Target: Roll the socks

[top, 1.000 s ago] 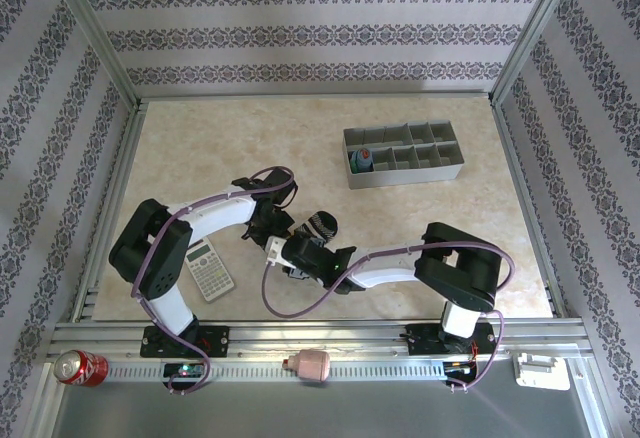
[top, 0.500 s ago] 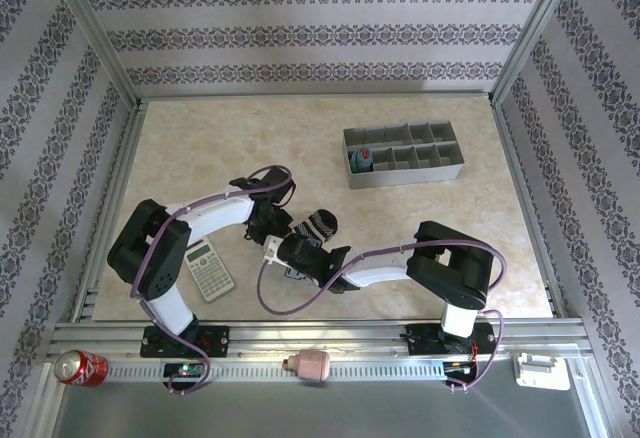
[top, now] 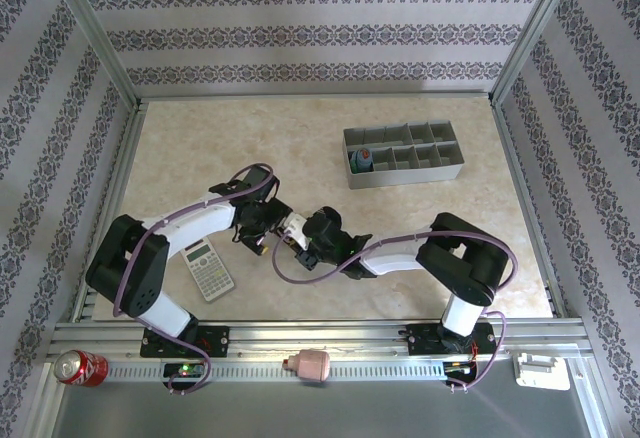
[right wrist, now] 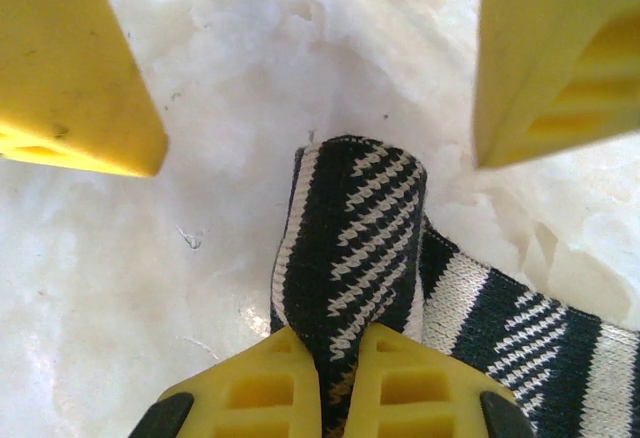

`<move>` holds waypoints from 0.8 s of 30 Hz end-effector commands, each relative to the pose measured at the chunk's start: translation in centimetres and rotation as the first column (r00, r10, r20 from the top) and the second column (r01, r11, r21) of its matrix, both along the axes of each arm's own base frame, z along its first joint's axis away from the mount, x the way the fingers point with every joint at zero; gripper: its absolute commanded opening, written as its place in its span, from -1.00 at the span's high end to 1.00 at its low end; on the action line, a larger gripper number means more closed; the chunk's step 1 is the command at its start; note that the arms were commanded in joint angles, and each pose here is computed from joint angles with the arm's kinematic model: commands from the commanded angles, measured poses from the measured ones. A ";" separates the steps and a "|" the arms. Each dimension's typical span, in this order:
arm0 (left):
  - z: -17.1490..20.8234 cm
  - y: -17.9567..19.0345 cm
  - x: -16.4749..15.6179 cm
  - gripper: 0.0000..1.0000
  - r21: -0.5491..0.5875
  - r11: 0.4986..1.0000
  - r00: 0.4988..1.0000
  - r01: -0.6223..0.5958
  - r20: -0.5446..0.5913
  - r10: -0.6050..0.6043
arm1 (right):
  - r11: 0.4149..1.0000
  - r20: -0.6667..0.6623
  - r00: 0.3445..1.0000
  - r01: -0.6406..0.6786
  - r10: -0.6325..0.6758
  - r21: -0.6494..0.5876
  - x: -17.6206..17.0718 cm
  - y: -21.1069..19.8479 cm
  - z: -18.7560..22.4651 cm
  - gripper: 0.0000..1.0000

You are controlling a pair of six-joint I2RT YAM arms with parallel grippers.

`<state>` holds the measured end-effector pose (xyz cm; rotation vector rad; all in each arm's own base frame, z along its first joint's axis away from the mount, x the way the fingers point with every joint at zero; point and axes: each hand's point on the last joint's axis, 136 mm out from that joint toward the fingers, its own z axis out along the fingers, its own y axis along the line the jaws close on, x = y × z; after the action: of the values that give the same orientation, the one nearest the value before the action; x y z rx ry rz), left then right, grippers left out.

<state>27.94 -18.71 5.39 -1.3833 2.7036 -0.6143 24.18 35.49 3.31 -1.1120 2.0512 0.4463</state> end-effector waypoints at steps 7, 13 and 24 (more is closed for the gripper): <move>2.4 -0.1 2.5 -0.63 -0.022 0.999 0.983 0.038 0.179 -0.033 | 0.974 -0.436 0.886 0.068 -0.159 -0.216 -6.1 -9.0 -9.8 1.00; 2.1 -0.6 1.8 -0.32 -0.025 0.991 0.972 0.130 0.201 -0.122 | 0.975 -0.533 0.819 0.136 -0.210 -0.176 -6.8 -10.1 -10.7 1.00; 0.7 -3.8 1.5 -0.22 -0.065 0.960 0.931 0.272 0.270 -0.246 | 0.959 -0.657 0.702 0.254 -0.273 -0.128 -7.8 -11.8 -12.0 1.00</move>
<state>28.67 -20.74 5.73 -1.0199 2.7062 -0.8099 24.95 32.63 3.07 -0.7563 2.1675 0.9655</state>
